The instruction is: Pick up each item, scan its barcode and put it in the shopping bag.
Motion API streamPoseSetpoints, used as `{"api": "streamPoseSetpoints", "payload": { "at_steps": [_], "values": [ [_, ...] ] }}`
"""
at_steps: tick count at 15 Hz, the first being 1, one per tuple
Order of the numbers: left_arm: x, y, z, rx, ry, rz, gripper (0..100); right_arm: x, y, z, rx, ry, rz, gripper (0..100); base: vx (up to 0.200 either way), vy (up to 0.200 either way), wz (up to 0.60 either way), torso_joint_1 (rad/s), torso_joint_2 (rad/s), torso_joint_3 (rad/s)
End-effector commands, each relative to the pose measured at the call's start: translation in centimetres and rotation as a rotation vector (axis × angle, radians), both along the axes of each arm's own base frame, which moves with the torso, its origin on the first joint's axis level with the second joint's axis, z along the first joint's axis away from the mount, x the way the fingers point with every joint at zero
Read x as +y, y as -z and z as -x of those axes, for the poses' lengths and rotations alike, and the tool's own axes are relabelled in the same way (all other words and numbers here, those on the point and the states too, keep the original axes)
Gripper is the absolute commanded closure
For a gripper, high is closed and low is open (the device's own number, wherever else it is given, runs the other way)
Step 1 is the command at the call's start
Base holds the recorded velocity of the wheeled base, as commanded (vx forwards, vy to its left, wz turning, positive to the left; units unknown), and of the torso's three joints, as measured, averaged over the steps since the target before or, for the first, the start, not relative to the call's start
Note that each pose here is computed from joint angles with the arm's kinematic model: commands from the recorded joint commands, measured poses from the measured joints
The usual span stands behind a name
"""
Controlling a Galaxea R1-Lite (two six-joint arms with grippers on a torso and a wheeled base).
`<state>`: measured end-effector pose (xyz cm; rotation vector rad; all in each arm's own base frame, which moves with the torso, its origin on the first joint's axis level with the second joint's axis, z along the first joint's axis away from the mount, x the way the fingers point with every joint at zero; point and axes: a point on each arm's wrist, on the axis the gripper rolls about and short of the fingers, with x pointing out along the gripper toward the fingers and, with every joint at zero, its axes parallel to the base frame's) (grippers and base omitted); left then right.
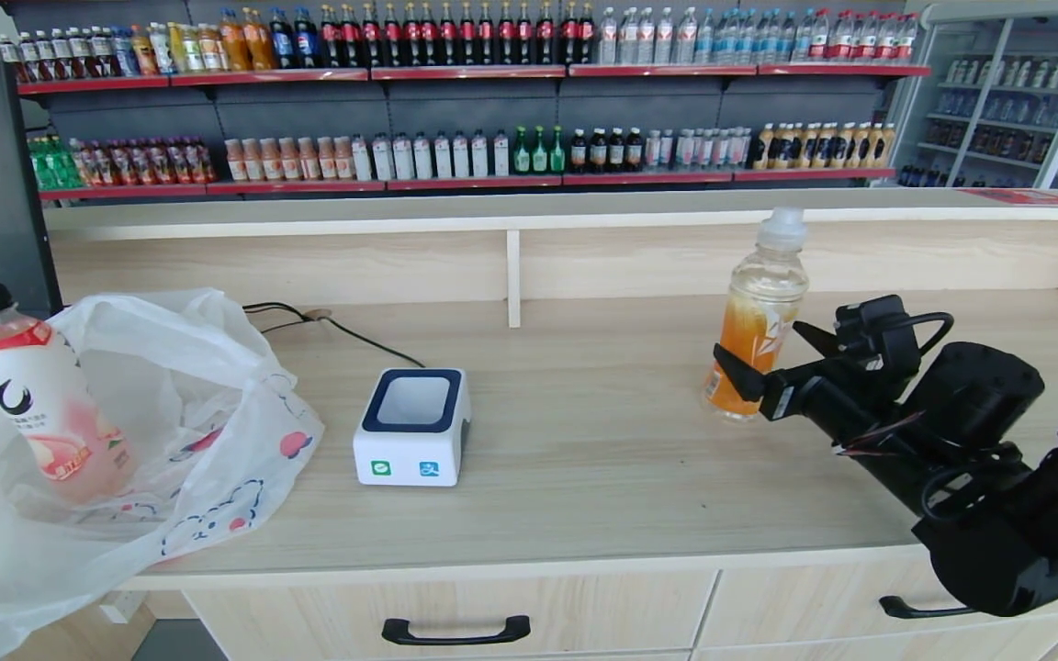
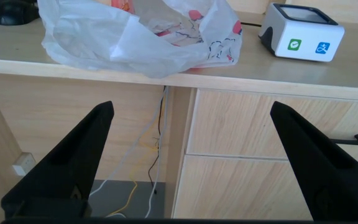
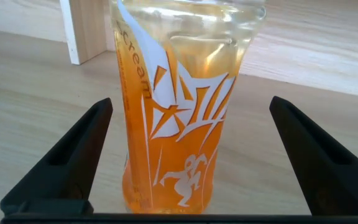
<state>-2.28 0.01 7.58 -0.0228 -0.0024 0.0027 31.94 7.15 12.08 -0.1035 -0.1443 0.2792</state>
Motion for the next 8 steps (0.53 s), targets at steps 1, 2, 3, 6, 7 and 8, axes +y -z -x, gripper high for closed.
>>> {"api": "streamPoseSetpoints", "payload": {
  "at_steps": [1,2,3,6,7,8],
  "values": [
    [0.0,0.0,0.0,-0.001,0.0,0.0,0,0.8,0.3,-0.6,-0.004,-0.02,-0.001,0,0.0,0.0,0.0,0.0,0.0,0.0],
    [0.0,0.0,0.0,-0.001,0.0,0.0,0,0.9,0.4,-0.9,-0.005,-0.019,-0.008,0,0.0,0.0,0.0,0.0,0.0,0.0],
    [0.0,0.0,0.0,-0.001,-0.002,0.0,0,0.9,0.5,-1.2,-0.001,-0.018,-0.027,0,0.0,0.0,0.0,0.0,0.0,0.0],
    [0.0,0.0,0.0,-0.001,-0.002,0.0,0,1.0,0.6,-2.2,-0.007,-0.009,-0.061,0,0.0,0.0,0.0,0.0,0.0,0.0],
    [0.0,0.0,0.0,-0.001,-0.002,0.0,0,1.1,1.0,-2.4,0.0,-0.01,-0.058,0,0.0,0.0,0.0,0.0,0.0,0.0],
    [0.0,0.0,0.0,-0.001,-0.002,0.0,0,1.2,1.1,-2.6,0.001,-0.011,-0.06,0,0.0,0.0,0.0,0.0,0.0,0.0]
  ]
}}
